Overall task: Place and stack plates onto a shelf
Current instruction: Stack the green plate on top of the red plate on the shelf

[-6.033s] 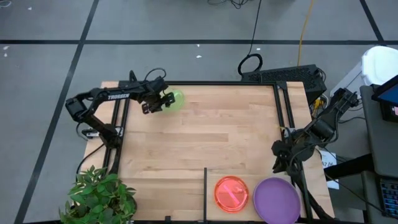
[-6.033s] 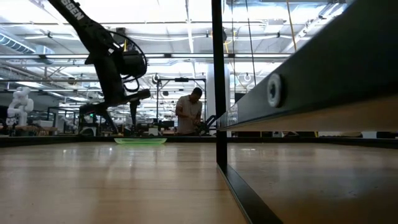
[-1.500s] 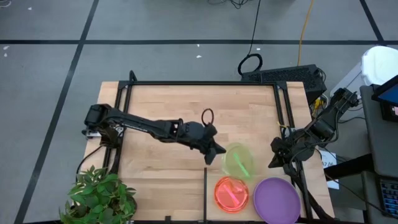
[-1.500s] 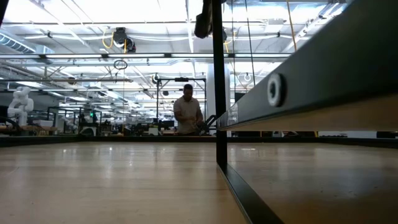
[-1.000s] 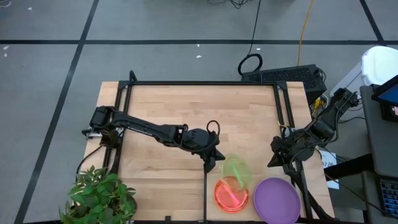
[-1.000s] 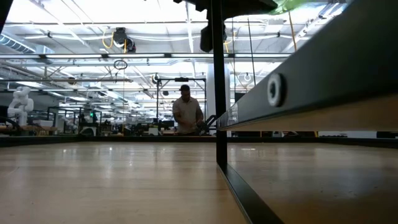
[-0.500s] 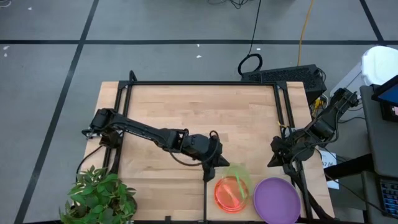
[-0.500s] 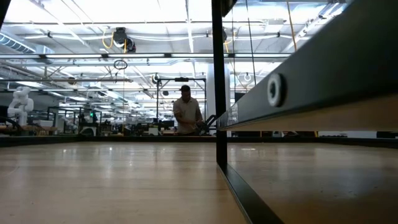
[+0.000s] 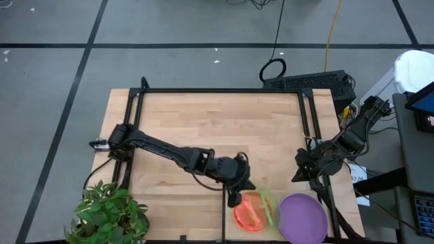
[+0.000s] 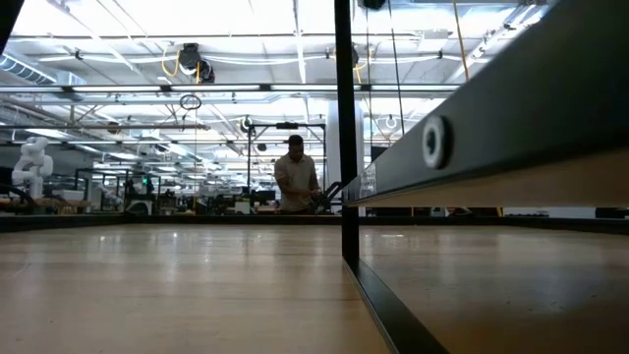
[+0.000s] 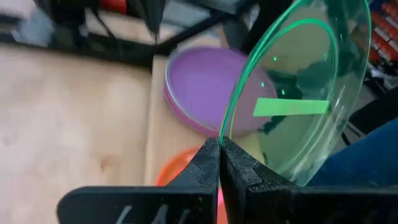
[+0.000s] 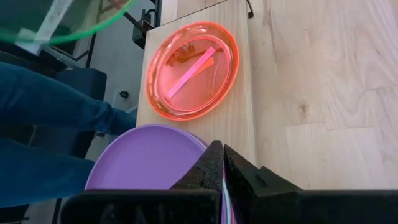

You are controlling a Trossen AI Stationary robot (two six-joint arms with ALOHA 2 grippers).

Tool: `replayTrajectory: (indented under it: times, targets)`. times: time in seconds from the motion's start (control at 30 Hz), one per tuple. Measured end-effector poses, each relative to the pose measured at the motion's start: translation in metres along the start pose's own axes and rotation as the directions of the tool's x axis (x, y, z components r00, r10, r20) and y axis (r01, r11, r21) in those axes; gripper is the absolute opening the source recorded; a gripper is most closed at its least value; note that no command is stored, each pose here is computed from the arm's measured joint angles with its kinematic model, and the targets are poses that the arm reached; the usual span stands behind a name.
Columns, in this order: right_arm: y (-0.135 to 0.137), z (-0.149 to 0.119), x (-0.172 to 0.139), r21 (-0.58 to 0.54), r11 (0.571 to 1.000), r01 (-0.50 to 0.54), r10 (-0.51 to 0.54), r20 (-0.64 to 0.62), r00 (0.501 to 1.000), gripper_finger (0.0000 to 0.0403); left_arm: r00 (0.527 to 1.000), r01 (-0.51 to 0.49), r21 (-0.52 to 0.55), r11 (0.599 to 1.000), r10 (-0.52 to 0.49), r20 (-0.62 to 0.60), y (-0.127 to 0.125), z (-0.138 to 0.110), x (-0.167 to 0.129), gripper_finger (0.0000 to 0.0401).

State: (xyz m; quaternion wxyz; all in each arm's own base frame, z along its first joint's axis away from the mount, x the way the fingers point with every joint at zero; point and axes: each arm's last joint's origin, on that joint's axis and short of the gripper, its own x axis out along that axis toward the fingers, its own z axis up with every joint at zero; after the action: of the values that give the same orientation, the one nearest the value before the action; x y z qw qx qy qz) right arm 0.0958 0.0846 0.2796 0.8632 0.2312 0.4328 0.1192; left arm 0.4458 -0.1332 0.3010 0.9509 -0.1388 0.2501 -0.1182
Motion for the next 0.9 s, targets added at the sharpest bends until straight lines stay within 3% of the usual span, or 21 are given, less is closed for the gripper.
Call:
replayTrajectory:
  times: [0.23, 0.5, 0.7, 0.9]
  targets:
    - [0.000, 0.000, 0.000, -0.050, 0.999, -0.002, 0.002, 0.002, 1.000, 0.0000, 0.999, 0.010, -0.130, 0.991, -0.015, -0.038, -0.014, -0.011, 0.023, 0.0003]
    - [-0.001, 0.000, 0.000, -0.133, 0.991, 0.006, -0.006, -0.005, 1.000, 0.0000, 0.983, -0.162, -0.194, 0.967, 0.141, -0.116, -0.004, -0.022, 0.023, 0.0003]
    - [-0.001, -0.001, 0.000, -0.192, 0.981, 0.011, -0.013, -0.009, 1.000, 0.0000, 0.964, -0.226, -0.218, 0.949, 0.187, -0.187, 0.010, -0.028, 0.026, 0.0003]
    - [-0.004, -0.003, 0.000, -0.203, 0.979, 0.031, -0.038, -0.031, 0.999, 0.0000, 0.956, -0.201, -0.258, 0.945, 0.131, -0.263, 0.012, -0.039, 0.033, 0.0003]
